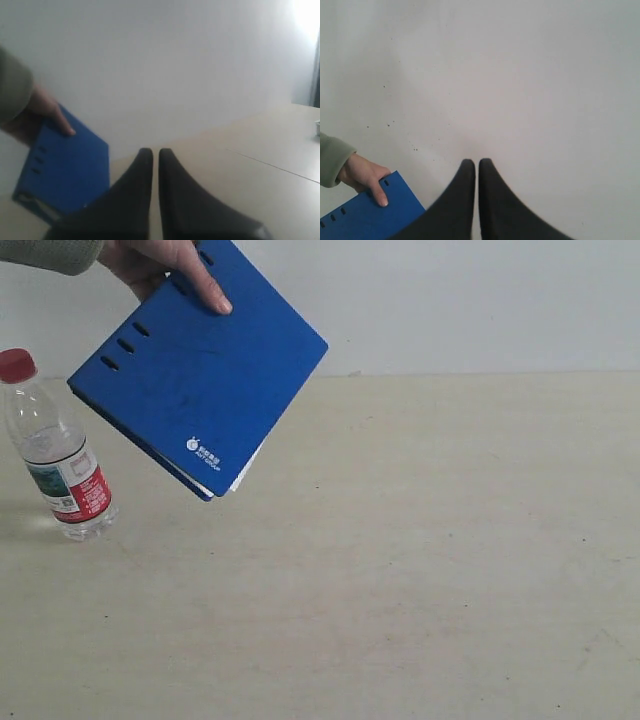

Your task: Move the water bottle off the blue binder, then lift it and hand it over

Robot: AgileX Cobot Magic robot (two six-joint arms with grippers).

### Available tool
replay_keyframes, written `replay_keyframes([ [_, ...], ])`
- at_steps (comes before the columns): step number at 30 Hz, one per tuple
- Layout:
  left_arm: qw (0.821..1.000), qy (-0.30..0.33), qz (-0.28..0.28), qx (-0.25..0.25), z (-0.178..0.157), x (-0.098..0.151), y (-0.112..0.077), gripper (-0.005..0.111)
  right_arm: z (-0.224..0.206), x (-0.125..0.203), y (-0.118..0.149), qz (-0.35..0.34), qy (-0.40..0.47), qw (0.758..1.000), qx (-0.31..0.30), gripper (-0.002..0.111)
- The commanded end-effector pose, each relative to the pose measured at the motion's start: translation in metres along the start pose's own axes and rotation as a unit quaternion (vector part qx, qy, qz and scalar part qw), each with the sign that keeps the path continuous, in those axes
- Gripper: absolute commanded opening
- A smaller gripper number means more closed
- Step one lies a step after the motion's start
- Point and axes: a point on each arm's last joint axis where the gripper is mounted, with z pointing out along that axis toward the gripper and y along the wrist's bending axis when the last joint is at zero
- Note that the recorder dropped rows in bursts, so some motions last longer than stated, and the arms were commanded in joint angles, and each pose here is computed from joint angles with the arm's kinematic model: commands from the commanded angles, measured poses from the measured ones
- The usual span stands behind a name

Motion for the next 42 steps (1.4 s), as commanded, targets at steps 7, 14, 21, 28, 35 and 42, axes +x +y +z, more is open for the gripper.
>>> replay_keyframes([
  [7,0.960,-0.051,-0.157,-0.225,-0.005,0.033,0.038,0.004,-0.001,0.000,0.000,-0.002,-0.004,1.000,0.001,0.000],
  [14,0.965,-0.012,-0.074,-0.252,-0.009,0.041,0.036,0.004,-0.001,0.000,0.000,-0.002,-0.004,1.000,0.001,0.000],
  [21,0.945,-0.014,-0.029,-0.324,-0.020,0.052,0.041,0.004,-0.001,0.000,0.000,-0.002,-0.003,1.000,0.000,0.000],
  [28,0.927,-0.026,-0.040,-0.373,-0.022,0.071,0.050,0.004,-0.001,0.000,0.000,-0.002,-0.004,1.000,0.001,0.000],
  [35,0.929,-0.052,-0.039,-0.364,-0.021,0.082,0.053,0.004,-0.001,0.000,0.000,-0.002,-0.004,1.000,0.001,0.000],
  [42,0.929,-0.007,0.028,-0.370,-0.021,0.086,0.053,0.004,-0.001,-0.001,-0.002,-0.002,-0.009,1.000,0.008,0.000],
])
